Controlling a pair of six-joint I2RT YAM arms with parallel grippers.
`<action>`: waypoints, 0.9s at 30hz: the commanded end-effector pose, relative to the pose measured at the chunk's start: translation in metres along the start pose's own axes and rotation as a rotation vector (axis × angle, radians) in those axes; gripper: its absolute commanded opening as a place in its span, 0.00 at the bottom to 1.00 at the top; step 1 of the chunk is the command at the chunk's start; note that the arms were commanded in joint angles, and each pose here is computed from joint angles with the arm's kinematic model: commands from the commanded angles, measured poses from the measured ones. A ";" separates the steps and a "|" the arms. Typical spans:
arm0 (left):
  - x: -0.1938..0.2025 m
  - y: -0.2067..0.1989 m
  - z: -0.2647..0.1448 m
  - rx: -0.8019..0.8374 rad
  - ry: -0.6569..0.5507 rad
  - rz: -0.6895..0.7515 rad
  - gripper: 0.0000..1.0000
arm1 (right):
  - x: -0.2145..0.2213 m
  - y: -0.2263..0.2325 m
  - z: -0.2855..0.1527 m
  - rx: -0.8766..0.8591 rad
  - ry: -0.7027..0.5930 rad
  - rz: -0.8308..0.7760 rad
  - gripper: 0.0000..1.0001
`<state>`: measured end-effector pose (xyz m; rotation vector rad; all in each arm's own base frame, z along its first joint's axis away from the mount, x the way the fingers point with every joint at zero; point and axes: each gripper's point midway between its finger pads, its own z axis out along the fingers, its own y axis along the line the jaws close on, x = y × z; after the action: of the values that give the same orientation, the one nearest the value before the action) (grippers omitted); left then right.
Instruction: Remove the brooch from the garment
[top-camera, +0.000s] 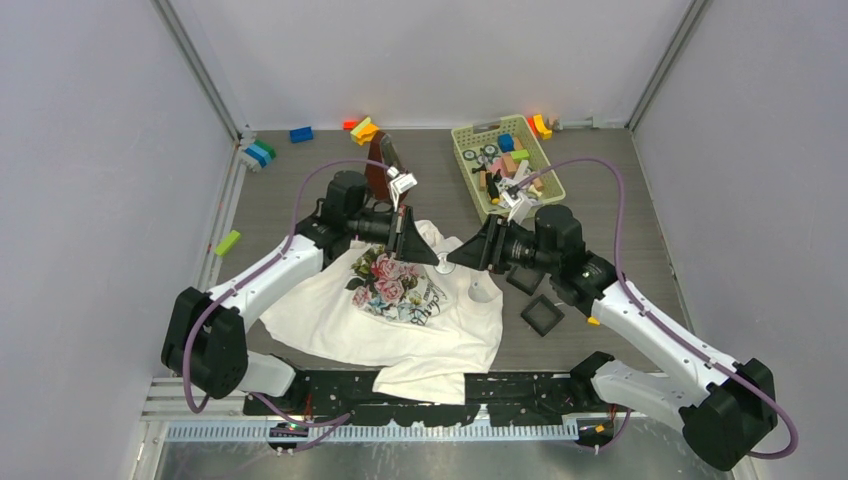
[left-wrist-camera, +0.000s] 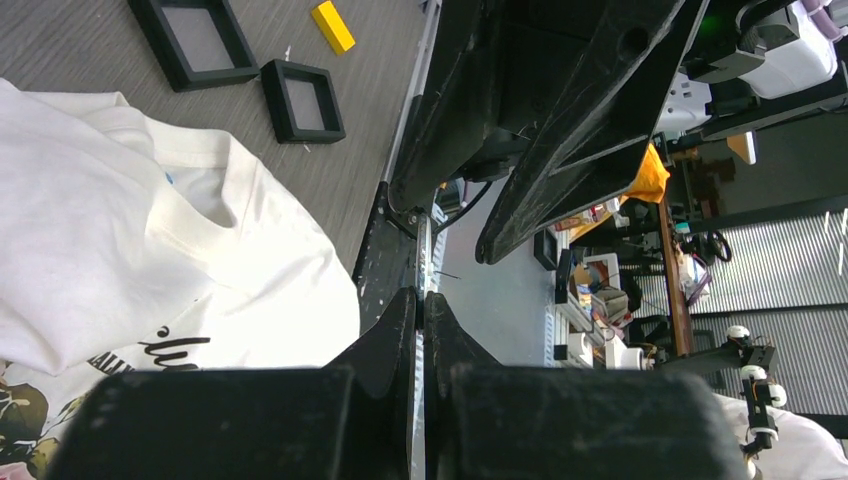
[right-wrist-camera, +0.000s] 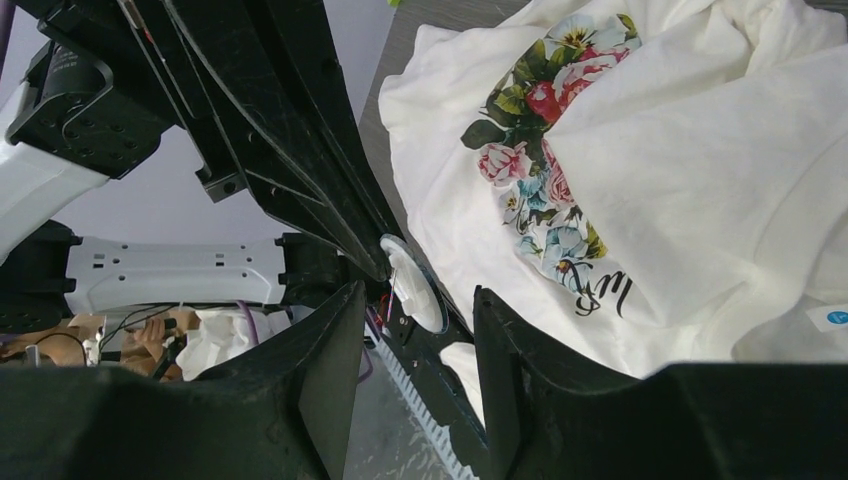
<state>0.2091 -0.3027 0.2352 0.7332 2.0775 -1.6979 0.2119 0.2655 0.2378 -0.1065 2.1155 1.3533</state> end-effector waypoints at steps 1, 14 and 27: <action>-0.007 -0.018 -0.003 0.051 -0.013 0.064 0.00 | -0.016 0.033 -0.002 -0.113 -0.026 -0.039 0.49; -0.007 -0.019 -0.002 0.057 -0.005 0.057 0.00 | -0.009 0.027 0.006 -0.111 0.021 -0.029 0.42; -0.005 -0.017 0.001 0.059 0.007 0.047 0.00 | -0.007 0.021 0.008 -0.085 0.032 -0.033 0.34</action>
<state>0.2062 -0.3040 0.2360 0.7444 2.0752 -1.7105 0.2089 0.2766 0.2313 -0.1471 2.1563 1.4227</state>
